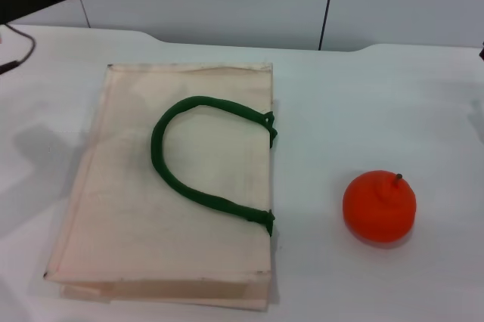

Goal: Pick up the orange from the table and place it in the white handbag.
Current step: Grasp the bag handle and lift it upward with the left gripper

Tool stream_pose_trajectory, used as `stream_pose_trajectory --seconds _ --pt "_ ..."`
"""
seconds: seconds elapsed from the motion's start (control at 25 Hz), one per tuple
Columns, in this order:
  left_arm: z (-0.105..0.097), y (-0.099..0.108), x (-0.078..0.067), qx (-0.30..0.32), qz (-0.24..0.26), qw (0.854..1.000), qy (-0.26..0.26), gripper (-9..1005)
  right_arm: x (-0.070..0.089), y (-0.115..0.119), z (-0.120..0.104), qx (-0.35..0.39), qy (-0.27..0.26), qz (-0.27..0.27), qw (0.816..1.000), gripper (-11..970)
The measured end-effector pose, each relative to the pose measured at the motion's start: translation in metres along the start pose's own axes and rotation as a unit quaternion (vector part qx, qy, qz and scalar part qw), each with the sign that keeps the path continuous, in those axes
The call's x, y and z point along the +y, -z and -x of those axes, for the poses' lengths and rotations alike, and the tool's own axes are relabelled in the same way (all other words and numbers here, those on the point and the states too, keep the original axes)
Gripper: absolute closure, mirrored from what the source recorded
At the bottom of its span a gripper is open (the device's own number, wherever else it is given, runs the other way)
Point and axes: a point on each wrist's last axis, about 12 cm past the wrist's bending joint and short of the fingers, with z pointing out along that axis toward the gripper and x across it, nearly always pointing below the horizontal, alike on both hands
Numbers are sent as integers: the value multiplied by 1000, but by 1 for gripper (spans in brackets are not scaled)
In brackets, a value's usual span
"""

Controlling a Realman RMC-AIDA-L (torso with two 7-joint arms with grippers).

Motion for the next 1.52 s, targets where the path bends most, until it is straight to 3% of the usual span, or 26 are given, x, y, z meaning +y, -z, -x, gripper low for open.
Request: stream_pose_trajectory --seconds 0.12,0.24,0.44,0.6,0.84,1.28,1.52 --pt "12 8 -3 92 2 996 17 172 -1 1 -1 3 1 -2 1000 78" --pt "11 7 -6 184 16 982 28 175 -4 2 -2 6 0 -6 1000 78" --pt "5 -1 -6 215 25 976 27 180 -2 -1 0 4 -1 -3 1000 79" --pt "-10 -12 1 228 56 972 28 184 1 -1 0 4 -3 -1 1000 79" --pt "-29 -27 5 246 58 967 30 190 2 -2 1 3 -5 0 1000 79" --pt "-42 -44 0 297 60 953 21 202 4 -6 2 6 -6 3 1000 79" --pt "-43 -45 3 296 72 952 18 208 6 -7 3 6 -6 5 1000 79"
